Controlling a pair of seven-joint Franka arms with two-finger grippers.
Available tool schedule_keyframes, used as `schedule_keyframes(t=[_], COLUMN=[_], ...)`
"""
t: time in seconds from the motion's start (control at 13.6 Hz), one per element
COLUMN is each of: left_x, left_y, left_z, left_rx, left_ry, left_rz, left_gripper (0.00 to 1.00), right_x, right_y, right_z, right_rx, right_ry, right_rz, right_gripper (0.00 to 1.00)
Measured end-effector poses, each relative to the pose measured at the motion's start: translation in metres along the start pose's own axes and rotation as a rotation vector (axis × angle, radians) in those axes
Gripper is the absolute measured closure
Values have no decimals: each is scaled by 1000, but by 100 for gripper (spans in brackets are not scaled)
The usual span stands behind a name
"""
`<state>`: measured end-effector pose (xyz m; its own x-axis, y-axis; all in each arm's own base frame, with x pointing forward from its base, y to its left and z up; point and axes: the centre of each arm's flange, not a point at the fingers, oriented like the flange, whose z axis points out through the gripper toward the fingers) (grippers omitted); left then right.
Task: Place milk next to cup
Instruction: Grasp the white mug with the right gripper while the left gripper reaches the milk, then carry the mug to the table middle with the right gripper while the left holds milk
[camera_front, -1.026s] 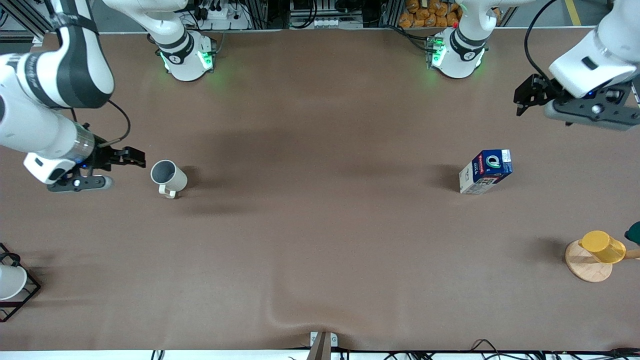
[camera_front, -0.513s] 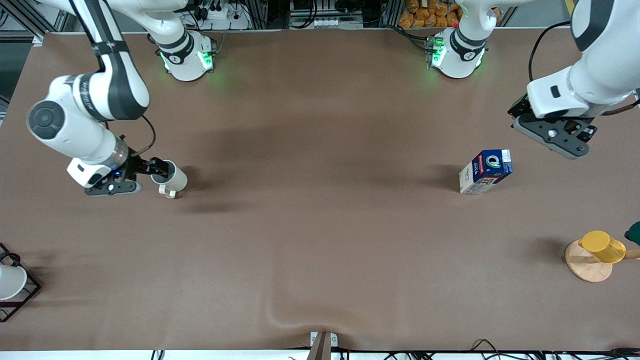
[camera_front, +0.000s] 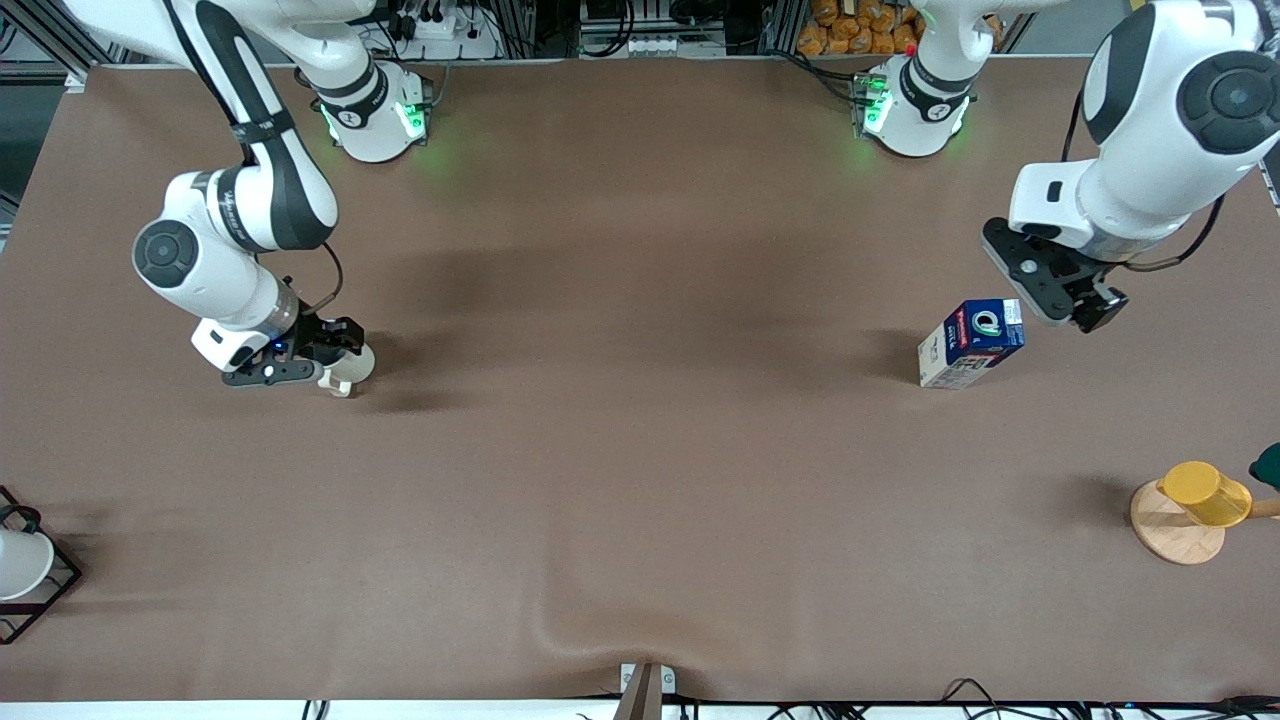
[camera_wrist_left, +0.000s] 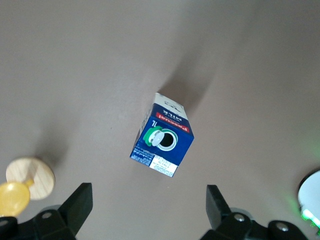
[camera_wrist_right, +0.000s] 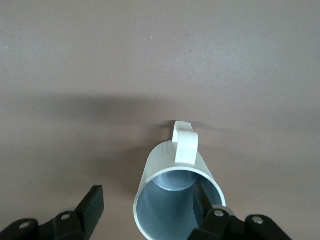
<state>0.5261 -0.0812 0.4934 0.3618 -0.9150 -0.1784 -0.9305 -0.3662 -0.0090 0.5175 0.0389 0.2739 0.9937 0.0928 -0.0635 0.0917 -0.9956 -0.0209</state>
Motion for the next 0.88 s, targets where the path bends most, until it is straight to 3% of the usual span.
schedule_keyframes(t=[0.15, 0.29, 0.37, 0.44, 0.73, 0.88], left_x=[0, -1, -2, -4, -9, -9], left_y=[2, 4, 4, 4, 6, 9], left_z=[15, 31, 39, 48, 77, 89], left_rx=[-18, -41, -47, -51, -50, -43], left_ry=[-8, -17, -17, -16, -6, 1], left_rz=[111, 179, 207, 235, 330, 368], left_gripper=[0, 0, 0, 0, 0, 0], right_x=[0, 0, 0, 0, 0, 0], right_y=[0, 1, 1, 1, -1, -3], right_z=[16, 32, 37, 40, 38, 35], right_rx=[2, 3, 3, 4, 3, 3], right_ry=[-20, -20, -21, -24, -22, -22], right_rz=[1, 3, 3, 4, 23, 22], right_gripper=[25, 40, 40, 46, 93, 95])
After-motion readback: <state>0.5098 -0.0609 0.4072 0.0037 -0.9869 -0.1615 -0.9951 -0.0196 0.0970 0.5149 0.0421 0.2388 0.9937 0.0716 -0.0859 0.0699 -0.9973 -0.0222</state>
